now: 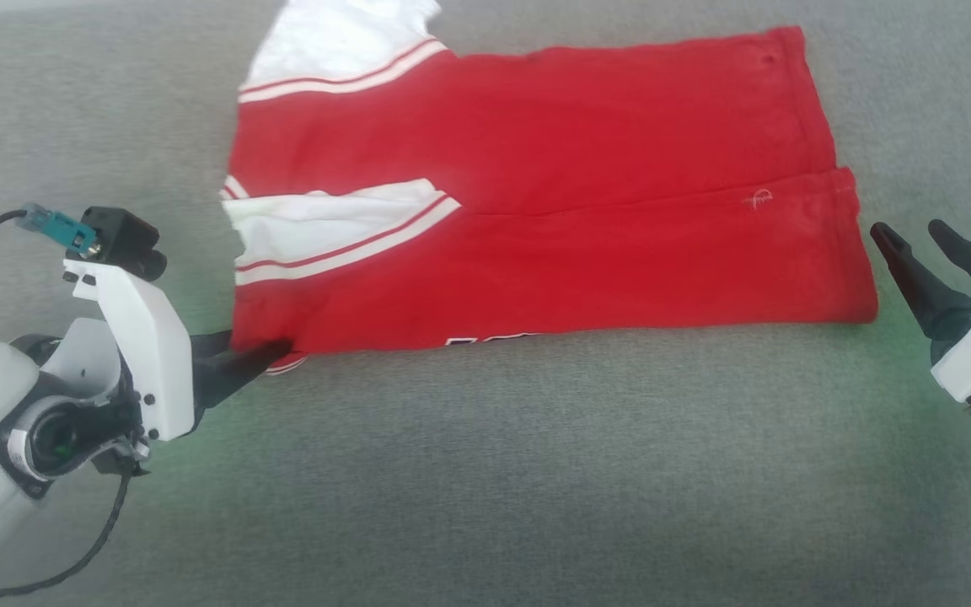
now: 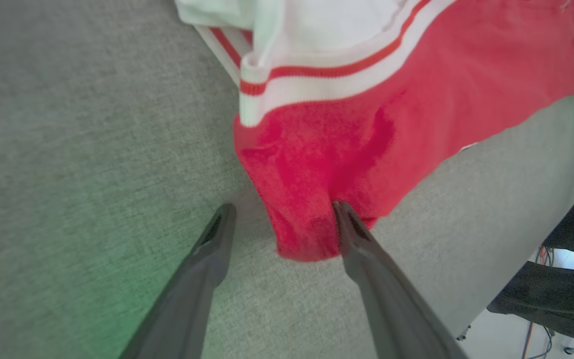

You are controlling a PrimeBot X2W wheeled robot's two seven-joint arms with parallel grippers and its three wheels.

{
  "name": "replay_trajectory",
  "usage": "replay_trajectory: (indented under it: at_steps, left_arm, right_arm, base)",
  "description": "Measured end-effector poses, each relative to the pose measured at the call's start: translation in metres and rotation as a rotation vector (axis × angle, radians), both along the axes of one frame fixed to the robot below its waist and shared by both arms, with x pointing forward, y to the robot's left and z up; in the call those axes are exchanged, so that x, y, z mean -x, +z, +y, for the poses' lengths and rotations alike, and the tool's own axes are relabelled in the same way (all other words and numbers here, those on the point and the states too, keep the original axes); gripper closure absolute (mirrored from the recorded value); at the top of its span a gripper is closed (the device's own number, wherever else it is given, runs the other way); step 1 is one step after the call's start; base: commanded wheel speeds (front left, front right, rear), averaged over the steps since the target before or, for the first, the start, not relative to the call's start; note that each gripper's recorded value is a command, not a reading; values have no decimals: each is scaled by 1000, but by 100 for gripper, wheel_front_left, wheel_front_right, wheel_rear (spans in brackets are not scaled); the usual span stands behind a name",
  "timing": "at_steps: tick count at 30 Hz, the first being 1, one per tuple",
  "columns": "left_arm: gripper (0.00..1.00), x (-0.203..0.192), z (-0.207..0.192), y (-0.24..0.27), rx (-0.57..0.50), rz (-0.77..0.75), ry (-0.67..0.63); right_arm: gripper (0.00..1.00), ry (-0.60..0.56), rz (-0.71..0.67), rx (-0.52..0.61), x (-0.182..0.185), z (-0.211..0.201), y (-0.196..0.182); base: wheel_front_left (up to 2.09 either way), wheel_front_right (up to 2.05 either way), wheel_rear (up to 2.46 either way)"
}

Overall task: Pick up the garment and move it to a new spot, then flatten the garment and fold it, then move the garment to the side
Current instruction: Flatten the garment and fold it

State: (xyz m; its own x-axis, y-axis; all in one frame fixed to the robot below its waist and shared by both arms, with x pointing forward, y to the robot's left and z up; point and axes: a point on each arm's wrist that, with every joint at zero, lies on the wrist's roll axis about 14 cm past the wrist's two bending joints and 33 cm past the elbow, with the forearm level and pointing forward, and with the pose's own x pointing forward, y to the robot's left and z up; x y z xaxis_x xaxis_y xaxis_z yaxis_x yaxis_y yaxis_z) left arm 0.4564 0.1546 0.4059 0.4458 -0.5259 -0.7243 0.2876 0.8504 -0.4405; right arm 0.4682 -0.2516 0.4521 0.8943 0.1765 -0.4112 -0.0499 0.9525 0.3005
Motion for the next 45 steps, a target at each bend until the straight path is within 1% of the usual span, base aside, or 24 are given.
replay_trajectory:
  at_steps: [1,3,4,5,6,7,11,13,16,19,21,24,28,29,30,31,35,39,43,45]
  left_arm:
    - [0,0,0,-6,-7,24,-3]
    - [0,-2,-4,-15,12,71,-3]
    - [22,-3,-5,-19,8,85,-11]
    - [57,-5,-5,-22,5,94,-15]
    - [80,-7,-8,-25,9,101,-21]
    - [100,-9,-10,-26,19,108,-21]
    - [100,-14,-12,-29,32,104,-18]
    - [100,-14,-18,-29,50,98,-22]
    - [100,-15,-20,-28,50,83,-36]
    - [100,-16,-22,-28,53,70,-41]
    - [100,-17,-24,-28,63,59,-44]
    - [100,-19,-28,-28,73,51,-47]
    - [100,-21,-30,-30,78,41,-53]
    - [100,-21,-30,-30,78,36,-51]
    - [100,-21,-30,-31,83,35,-46]
    - [100,-21,-30,-31,86,32,-41]
    - [100,-22,-29,-28,89,10,-24]
    - [100,-20,-26,-18,91,-30,-7]
    - [100,-7,-13,-10,79,-68,7]
    - [100,1,-11,-4,90,-83,9]
  right_arm:
    - [0,-6,5,1,1,-2,-2]
    - [0,-19,15,5,4,-7,-5]
    - [0,-25,19,7,5,-9,-6]
    - [0,-30,22,10,6,-11,-7]
    - [0,-34,27,13,7,-13,-8]
    - [0,-35,31,19,8,-14,-10]
    - [0,0,82,51,14,-13,-15]
    - [0,43,149,74,19,-9,-24]
    - [0,126,265,148,28,-6,-36]
    - [0,196,357,198,28,-1,-42]
    - [0,229,394,215,25,4,-45]
    - [0,254,434,249,15,6,-48]
    - [0,282,518,290,13,9,-64]
    - [56,291,541,298,13,10,-67]
    - [88,300,560,304,13,10,-70]
    - [100,307,573,305,14,12,-72]
    - [100,323,575,291,12,18,-71]
    - [100,309,556,273,16,15,-62]
    - [100,303,540,265,27,10,-51]
    - [100,303,538,264,34,8,-46]
  base:
    - [0,0,0]
    - [0,0,0]
    - [0,0,0]
    - [0,0,0]
    - [0,0,0]
    - [0,0,0]
    - [0,0,0]
    - [0,0,0]
    - [0,0,0]
    - [0,0,0]
    - [0,0,0]
    - [0,0,0]
    - [0,0,0]
    - [0,0,0]
    - [0,0,0]
    - [0,0,0]
    - [0,0,0]
    - [0,0,0]
    - [0,0,0]
    - [0,0,0]
